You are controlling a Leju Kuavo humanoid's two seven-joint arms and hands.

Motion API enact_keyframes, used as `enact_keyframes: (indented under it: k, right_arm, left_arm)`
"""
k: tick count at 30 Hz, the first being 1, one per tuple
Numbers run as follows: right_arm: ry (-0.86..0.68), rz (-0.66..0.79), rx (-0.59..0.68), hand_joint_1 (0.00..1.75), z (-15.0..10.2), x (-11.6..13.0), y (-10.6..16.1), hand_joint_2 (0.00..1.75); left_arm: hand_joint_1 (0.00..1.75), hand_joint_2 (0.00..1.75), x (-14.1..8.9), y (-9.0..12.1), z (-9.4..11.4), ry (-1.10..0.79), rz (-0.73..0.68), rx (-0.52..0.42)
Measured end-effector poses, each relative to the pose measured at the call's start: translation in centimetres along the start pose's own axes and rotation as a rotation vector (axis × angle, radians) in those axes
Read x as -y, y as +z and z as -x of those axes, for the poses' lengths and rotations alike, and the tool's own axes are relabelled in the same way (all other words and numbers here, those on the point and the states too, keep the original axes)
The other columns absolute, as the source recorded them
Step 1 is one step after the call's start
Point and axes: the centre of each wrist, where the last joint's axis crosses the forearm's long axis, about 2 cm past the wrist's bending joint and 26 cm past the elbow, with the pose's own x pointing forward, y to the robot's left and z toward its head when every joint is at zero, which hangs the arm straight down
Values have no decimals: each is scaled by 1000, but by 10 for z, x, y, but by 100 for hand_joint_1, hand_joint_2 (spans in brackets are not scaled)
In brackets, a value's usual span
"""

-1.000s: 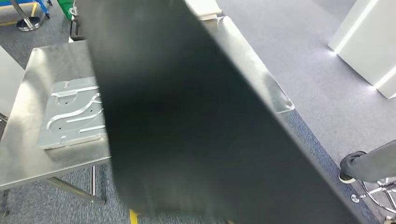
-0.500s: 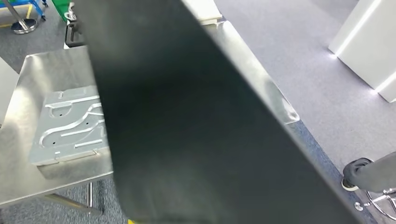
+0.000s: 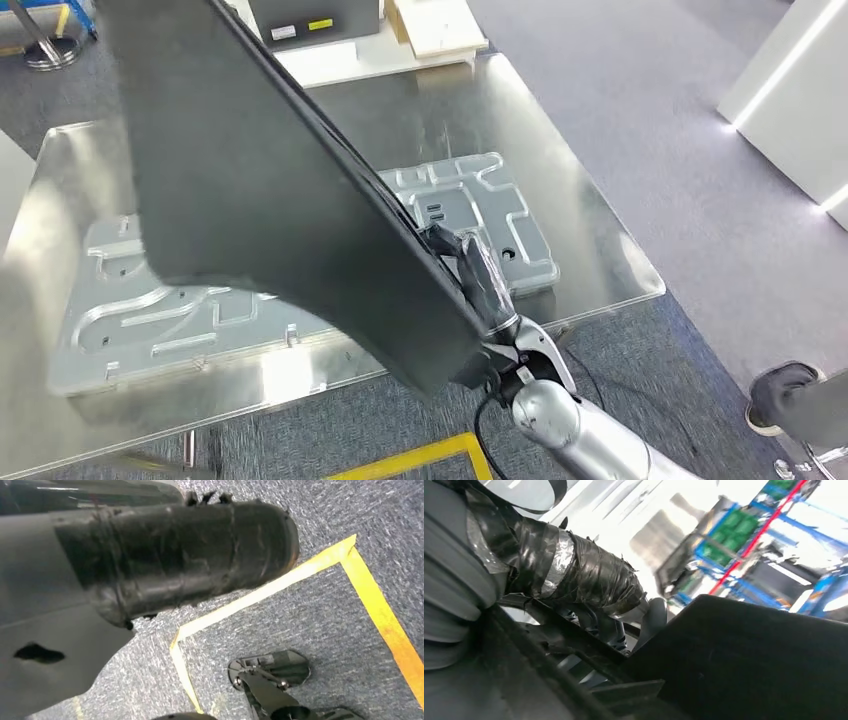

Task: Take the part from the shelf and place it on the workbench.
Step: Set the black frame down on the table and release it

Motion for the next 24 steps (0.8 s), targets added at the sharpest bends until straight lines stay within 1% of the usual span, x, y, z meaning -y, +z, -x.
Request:
enact_keyframes:
  k: [2, 4, 6, 9, 16, 21, 24]
  right_arm:
    - [19, -7, -28, 175, 2, 2, 1, 175]
    - [64, -28, -87, 175, 3, 4, 2, 175]
    - [131, -56, -192, 175, 8, 8, 5, 175]
    - [214, -90, -371, 175, 22, 19, 17, 175]
    - [359, -203, -724, 175, 63, 56, 43, 175]
    - [408, -285, -888, 175, 83, 81, 52, 175]
    - [431, -311, -937, 175, 91, 90, 52, 175]
  left_arm:
    - [0, 0, -1, 0, 0, 0, -3, 1]
    - [0, 0, -1, 0, 0, 2, -5, 4]
    - [0, 0, -1, 0, 0, 7, -6, 6]
    - [0, 0, -1, 2, 6, 13, -6, -2]
    - [0, 0, -4, 3, 11, 32, 8, -8]
    - [0, 0, -4, 3, 9, 51, 36, -6]
    - [0, 0, -2, 3, 10, 61, 49, -8]
